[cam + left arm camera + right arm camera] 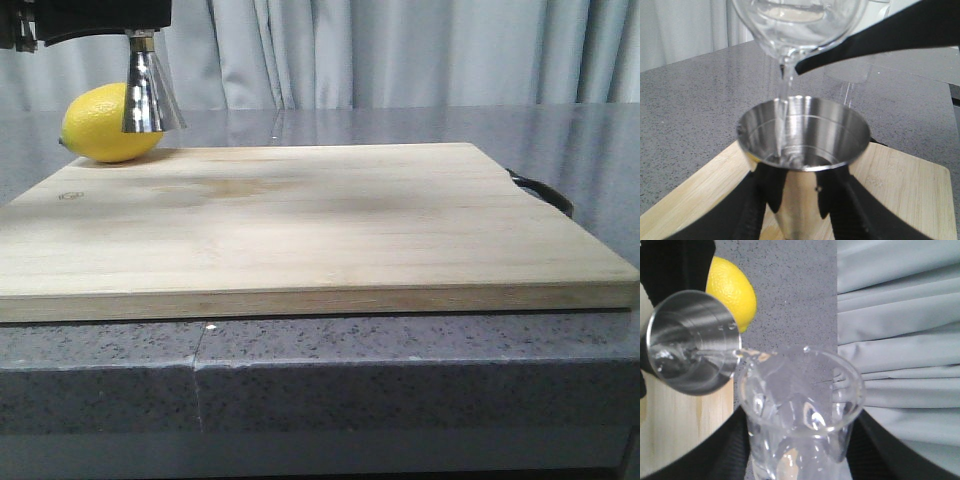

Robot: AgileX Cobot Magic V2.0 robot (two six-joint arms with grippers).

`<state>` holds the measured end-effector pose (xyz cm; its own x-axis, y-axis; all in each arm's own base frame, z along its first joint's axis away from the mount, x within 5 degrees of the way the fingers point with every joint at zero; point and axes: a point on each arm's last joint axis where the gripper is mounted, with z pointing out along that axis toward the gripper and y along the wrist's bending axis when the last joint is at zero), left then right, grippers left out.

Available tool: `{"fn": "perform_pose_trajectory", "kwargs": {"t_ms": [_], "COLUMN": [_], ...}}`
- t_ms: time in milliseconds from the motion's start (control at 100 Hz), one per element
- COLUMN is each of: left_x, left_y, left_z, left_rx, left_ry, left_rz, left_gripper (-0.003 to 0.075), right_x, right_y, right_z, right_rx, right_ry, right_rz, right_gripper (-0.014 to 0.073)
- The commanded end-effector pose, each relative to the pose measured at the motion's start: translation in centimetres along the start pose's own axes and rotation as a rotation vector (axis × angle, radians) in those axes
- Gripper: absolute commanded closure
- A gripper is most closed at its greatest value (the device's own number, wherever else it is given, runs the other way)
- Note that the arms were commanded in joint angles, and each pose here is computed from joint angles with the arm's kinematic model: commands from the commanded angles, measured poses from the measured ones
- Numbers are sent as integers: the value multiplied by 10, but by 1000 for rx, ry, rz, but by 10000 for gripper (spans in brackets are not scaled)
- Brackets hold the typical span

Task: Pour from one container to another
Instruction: 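Tilt the beaker with the right gripper, pouring liquid into the jigger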

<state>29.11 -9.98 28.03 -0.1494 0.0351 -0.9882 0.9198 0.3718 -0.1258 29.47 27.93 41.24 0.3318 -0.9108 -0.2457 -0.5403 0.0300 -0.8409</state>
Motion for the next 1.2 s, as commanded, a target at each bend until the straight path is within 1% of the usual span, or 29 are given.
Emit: {"fn": "perform_pose_trajectory", "kwargs": {"t_ms": [0, 370, 580, 950, 1190], "left_x": [-29, -29, -29, -29, -29], "left_y": [-14, -14, -14, -14, -14], "left_z": [-3, -3, -3, -3, -3], "left_rx": [78, 78, 78, 78, 78], "left_ry": [-139, -139, -139, -139, -139], "left_rz": [31, 31, 31, 31, 31], "left_gripper": [480, 480, 480, 480, 480], "right_x": [-4, -3, -11, -12, -11], "right_y": [-27, -27, -24, -24, -25], "right_z": [-29, -29, -31, -32, -32], "right_rx": [146, 154, 152, 152, 165], "right_ry": [-66, -58, -73, -74, -60], "right_rz": [-16, -40, -94, -97, -119], "right_gripper": [351, 351, 351, 351, 351]}}
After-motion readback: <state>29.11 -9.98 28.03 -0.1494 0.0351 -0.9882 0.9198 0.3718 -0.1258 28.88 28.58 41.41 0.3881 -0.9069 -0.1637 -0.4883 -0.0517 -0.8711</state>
